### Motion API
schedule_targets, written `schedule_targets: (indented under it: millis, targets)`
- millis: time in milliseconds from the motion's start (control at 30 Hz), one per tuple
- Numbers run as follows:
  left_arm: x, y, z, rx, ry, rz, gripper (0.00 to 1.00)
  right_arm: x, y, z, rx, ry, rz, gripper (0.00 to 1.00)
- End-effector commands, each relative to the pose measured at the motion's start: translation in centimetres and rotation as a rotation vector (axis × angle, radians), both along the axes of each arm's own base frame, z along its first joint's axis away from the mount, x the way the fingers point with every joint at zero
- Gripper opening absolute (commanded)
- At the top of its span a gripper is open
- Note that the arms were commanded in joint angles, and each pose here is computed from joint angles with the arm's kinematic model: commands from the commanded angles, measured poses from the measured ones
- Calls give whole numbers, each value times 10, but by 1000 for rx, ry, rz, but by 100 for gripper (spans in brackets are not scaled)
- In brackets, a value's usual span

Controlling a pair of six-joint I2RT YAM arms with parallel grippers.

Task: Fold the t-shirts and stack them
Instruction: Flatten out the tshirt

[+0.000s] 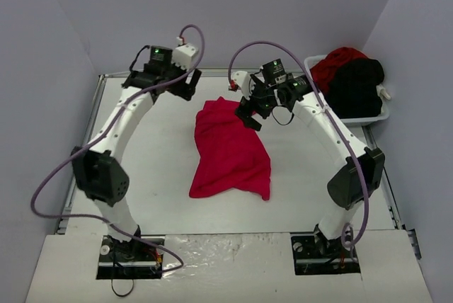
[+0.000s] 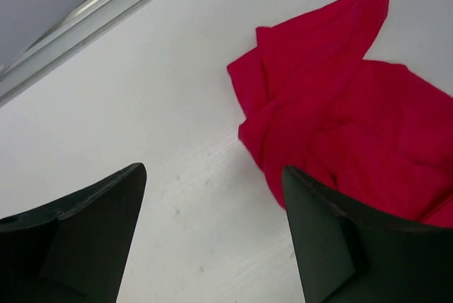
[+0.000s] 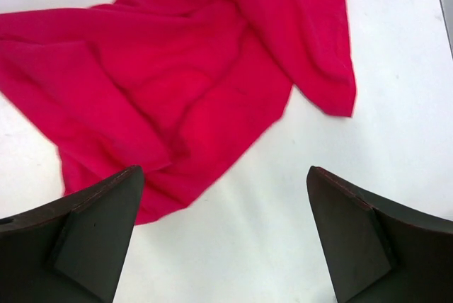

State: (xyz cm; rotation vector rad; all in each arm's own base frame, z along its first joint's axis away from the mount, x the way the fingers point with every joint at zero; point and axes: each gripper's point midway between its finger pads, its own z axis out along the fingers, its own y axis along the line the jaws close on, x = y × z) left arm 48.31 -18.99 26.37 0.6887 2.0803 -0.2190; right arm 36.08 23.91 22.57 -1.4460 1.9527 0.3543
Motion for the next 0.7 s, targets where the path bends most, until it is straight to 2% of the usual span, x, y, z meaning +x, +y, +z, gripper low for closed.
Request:
schedule_targets:
  millis: [0,67,233,267,400,667]
  targets:
    - [-48,15,15,-45,-20,-41,76,22,-13,-20,-28,12,-35,95]
    - [-83,22,-11,-34,25,-78,77,40,-12,-29,-21,30,-47,95]
    - [-141,19,-31,-64,86,-232,77,94,-25,-60,9,101,-147,95]
    - [-153,13,-34,-85,108,-274,77,105,-23,-54,27,84,-153,95]
    - [-192,-11,-56,-72,160,-412,77,134,-23,-83,26,119,-192,95]
    - [-211,-36,-83,-53,220,-508,77,169,-17,-117,13,127,-242,96]
